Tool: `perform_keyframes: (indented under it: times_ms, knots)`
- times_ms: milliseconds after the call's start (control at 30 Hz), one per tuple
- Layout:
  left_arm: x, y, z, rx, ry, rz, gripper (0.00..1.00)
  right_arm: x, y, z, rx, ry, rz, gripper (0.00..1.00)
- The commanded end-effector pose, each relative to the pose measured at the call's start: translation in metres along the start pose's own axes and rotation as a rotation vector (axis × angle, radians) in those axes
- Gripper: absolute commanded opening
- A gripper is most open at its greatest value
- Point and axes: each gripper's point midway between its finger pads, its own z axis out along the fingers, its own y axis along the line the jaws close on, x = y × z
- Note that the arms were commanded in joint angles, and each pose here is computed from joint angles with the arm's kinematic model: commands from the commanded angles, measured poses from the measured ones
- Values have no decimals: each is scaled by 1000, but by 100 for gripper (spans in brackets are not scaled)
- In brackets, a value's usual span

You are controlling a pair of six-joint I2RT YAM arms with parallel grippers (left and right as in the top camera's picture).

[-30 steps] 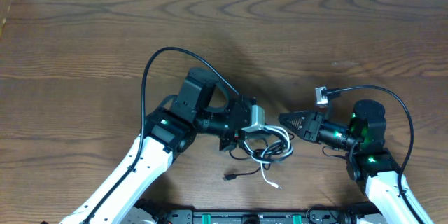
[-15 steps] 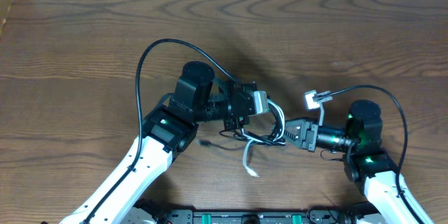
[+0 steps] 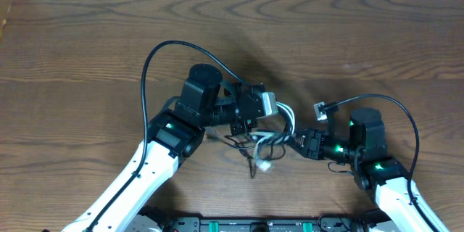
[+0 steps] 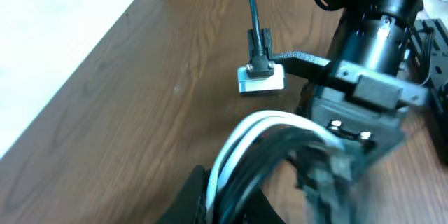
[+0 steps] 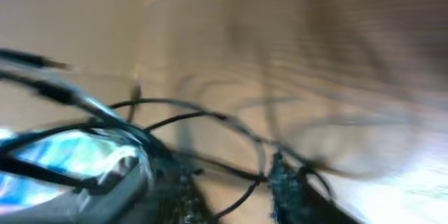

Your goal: Untangle cables

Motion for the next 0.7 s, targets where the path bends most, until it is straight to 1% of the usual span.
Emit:
perform_keyframes:
  times_ms: [0,67,133,267,433,533,600,633,667]
  knots:
    - [-6,4,-4,-19,-11,-105,7,-15,-24,-5,122,-89,37,42]
    - [-6,4,-4,-19,-11,-172,8,-17,-26,-7,126,-101,66,46]
    - [-6,4,-4,-19,-12,-256,8,-19,-26,-8,118,-107,80,47]
    - [-7,5,-4,-19,-19,-477,8,-20,-23,-9,106,-99,-13,49]
    - [-11,7,-4,-20,-38,-708,8,-20,-24,-9,112,-102,-24,50]
    - [-8,12,-5,-47,-37,-722,8,-20,-25,-9,112,-103,-8,50]
    - [-3,26,-8,-129,-32,-703,7,-20,-24,-9,111,-103,-8,50]
    - [-3,31,-9,-150,-37,-660,7,-20,-24,-9,112,-103,-8,50]
    - [-6,35,-11,-163,-46,-569,7,-20,-25,-9,112,-104,-8,50]
